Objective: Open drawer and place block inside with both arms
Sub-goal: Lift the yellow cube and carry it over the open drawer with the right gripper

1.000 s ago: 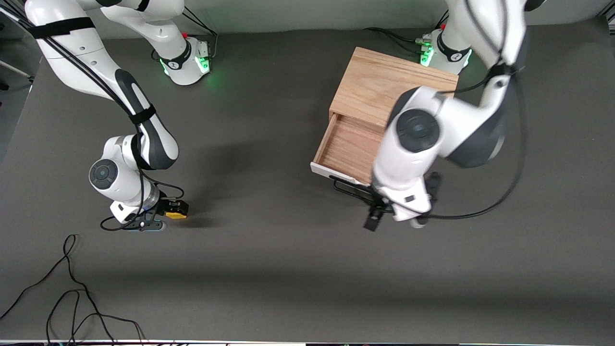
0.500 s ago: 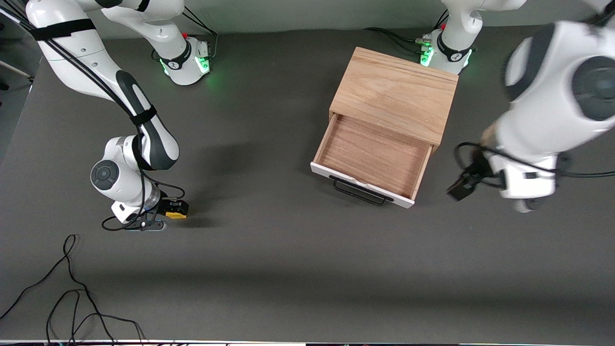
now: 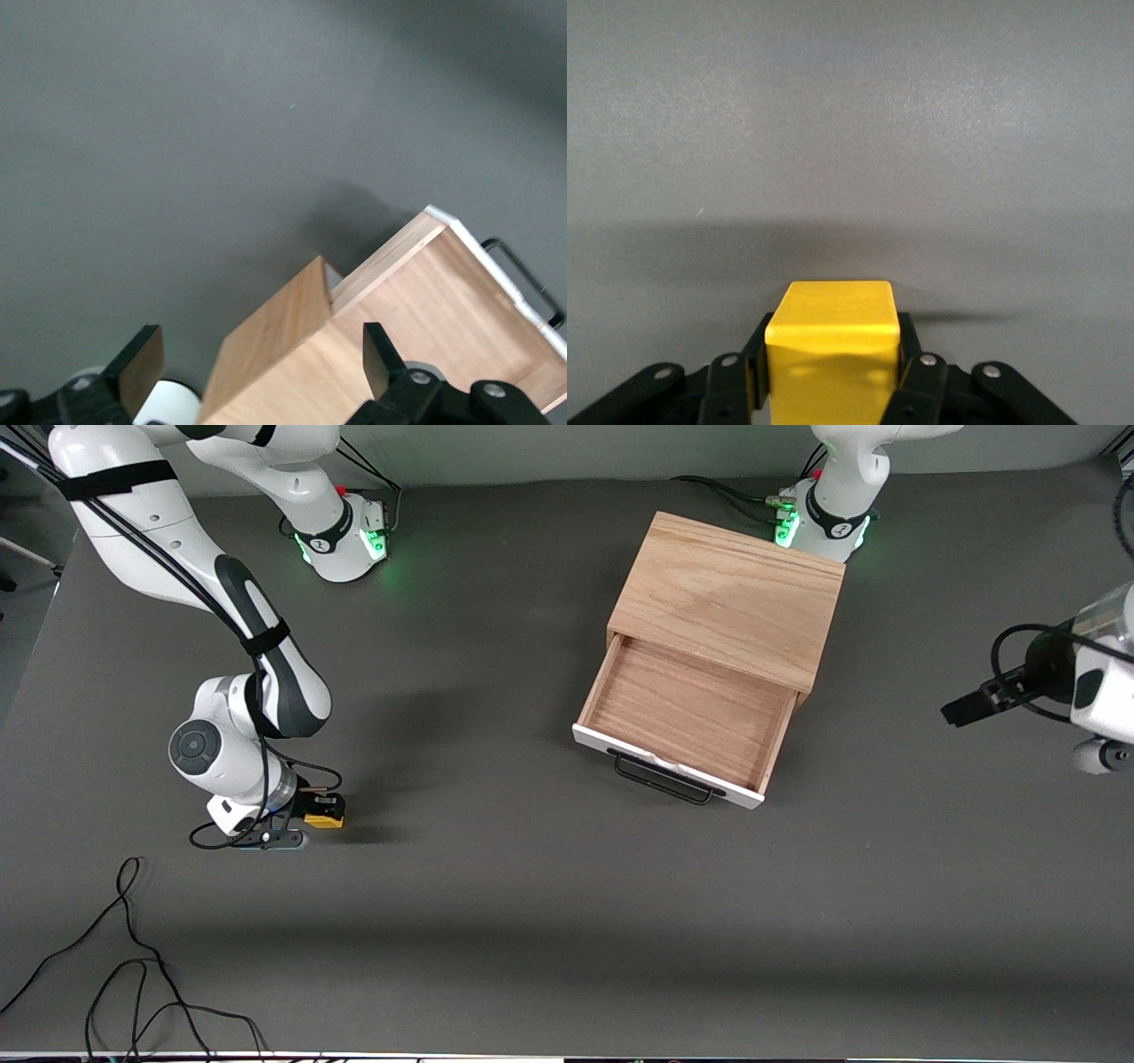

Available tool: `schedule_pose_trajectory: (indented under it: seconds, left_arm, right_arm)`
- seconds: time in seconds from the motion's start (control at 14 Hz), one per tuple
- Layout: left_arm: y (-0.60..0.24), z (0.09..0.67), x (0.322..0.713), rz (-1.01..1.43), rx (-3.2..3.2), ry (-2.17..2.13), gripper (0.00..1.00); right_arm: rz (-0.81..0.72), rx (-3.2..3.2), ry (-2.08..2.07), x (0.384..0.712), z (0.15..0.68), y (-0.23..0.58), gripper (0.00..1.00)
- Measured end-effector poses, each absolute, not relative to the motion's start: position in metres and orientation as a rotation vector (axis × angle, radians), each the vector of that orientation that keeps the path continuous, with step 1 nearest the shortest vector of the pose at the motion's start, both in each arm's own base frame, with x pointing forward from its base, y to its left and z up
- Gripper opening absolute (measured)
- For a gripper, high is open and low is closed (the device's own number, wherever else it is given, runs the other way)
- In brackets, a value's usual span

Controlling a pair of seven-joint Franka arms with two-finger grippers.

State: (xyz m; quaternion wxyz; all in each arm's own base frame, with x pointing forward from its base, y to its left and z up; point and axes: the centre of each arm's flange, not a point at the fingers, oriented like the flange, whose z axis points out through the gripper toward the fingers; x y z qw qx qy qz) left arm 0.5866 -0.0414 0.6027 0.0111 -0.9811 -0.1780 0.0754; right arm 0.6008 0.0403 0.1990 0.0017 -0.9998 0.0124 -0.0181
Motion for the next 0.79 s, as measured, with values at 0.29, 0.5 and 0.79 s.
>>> schedule_pose_trajectory:
  seconds: [0.29, 0.5, 0.79]
  left_arm:
    - [-0.033, 0.61, 0.564, 0.241, -3.112, -0.215, 1.0]
    - [-0.025, 0.618, 0.553, 0.219, -3.125, -0.038, 1.0]
    - [-0.017, 0.62, 0.546, 0.147, -3.129, 0.004, 1.0]
  right_arm:
    - [0.004, -3.141, 0.001, 0.621, 0.26, 0.058, 0.55]
    - [0.117, -3.148, 0.029, 0.649, 0.368, 0.074, 0.55]
    - [0.084, -3.148, 0.094, 0.658, 0.48, 0.127, 0.55]
